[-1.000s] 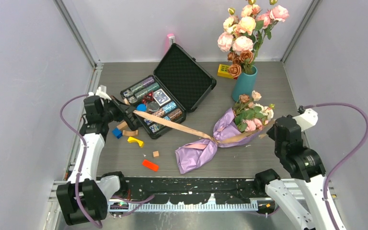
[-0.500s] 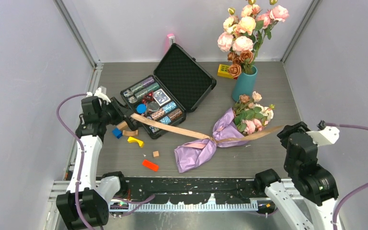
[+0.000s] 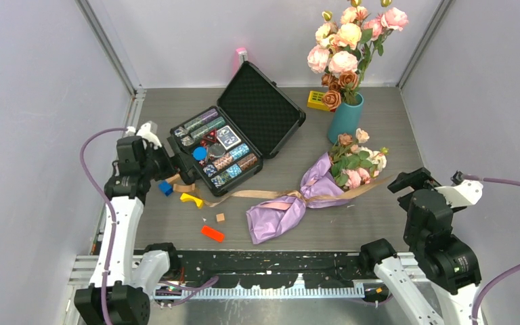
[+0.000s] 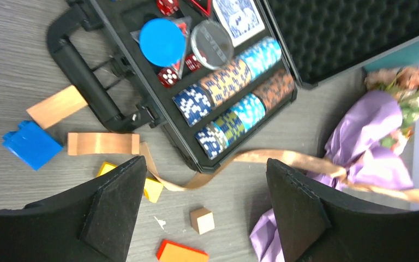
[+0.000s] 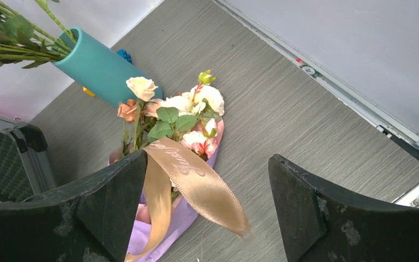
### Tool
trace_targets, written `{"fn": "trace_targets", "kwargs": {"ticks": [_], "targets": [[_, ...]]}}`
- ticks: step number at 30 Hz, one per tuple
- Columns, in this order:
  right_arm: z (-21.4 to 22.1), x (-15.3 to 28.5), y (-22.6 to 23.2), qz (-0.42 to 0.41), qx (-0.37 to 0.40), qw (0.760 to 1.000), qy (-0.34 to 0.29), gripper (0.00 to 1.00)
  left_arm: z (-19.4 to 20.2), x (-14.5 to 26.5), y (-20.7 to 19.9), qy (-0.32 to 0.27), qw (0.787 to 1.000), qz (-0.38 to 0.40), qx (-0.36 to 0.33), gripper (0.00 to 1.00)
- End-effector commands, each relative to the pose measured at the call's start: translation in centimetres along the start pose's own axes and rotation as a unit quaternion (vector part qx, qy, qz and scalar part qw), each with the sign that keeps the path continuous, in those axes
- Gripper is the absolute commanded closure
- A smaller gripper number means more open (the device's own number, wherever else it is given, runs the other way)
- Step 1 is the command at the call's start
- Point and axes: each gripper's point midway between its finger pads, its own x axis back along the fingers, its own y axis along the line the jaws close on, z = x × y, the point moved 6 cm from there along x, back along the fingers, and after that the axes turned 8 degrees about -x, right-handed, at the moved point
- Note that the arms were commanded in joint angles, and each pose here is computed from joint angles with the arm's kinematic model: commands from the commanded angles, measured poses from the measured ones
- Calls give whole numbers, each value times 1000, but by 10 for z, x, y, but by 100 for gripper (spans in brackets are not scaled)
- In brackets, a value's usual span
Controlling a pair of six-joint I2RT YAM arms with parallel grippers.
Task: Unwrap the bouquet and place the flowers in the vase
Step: Untie the ribbon from the wrapping paper.
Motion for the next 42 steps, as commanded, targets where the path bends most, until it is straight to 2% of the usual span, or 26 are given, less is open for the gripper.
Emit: {"fn": "trace_targets", "kwargs": {"ticks": [1, 5, 12, 16, 20, 23, 26, 27, 28, 29, 30, 32, 37, 42], "targets": [[-28, 10, 11, -23, -16, 999, -33, 13, 2, 4, -17, 19, 998, 8, -67, 17], [-51, 22, 11, -33, -19, 997, -61, 11, 4, 0, -36, 43, 993, 31, -101, 17], [-93, 46, 10, -46, -25, 993, -109, 6, -3, 3, -78, 39, 984, 115, -132, 16], [-96, 50, 20, -79, -14, 992, -94, 5, 5, -1, -104, 61, 971, 168, -160, 15], [-72, 40, 41, -126, 27, 991, -29, 6, 17, -10, -122, 96, 957, 201, -186, 15], [-39, 29, 65, -174, 63, 981, 61, 15, 25, -14, -138, 120, 946, 226, -197, 15], [2, 19, 89, -227, 88, 956, 167, 23, 33, -20, -155, 141, 935, 249, -210, 15], [8, 18, 96, -243, 84, 949, 184, 26, 35, -22, -160, 145, 932, 255, -214, 15], [25, 17, 102, -262, 90, 934, 227, 27, 40, -25, -166, 154, 928, 261, -219, 15], [30, 16, 108, -274, 84, 928, 238, 32, 44, -29, -171, 162, 924, 266, -222, 15], [44, 15, 115, -295, 80, 912, 272, 37, 49, -31, -178, 170, 918, 275, -228, 15], [61, 13, 121, -314, 72, 894, 310, 43, 60, -39, -187, 188, 910, 288, -232, 15], [96, 9, 127, -339, 32, 864, 371, 44, 93, -62, -192, 249, 893, 300, -225, 15], [118, 6, 125, -332, 9, 853, 403, 43, 116, -75, -190, 280, 880, 317, -215, 15]]}}
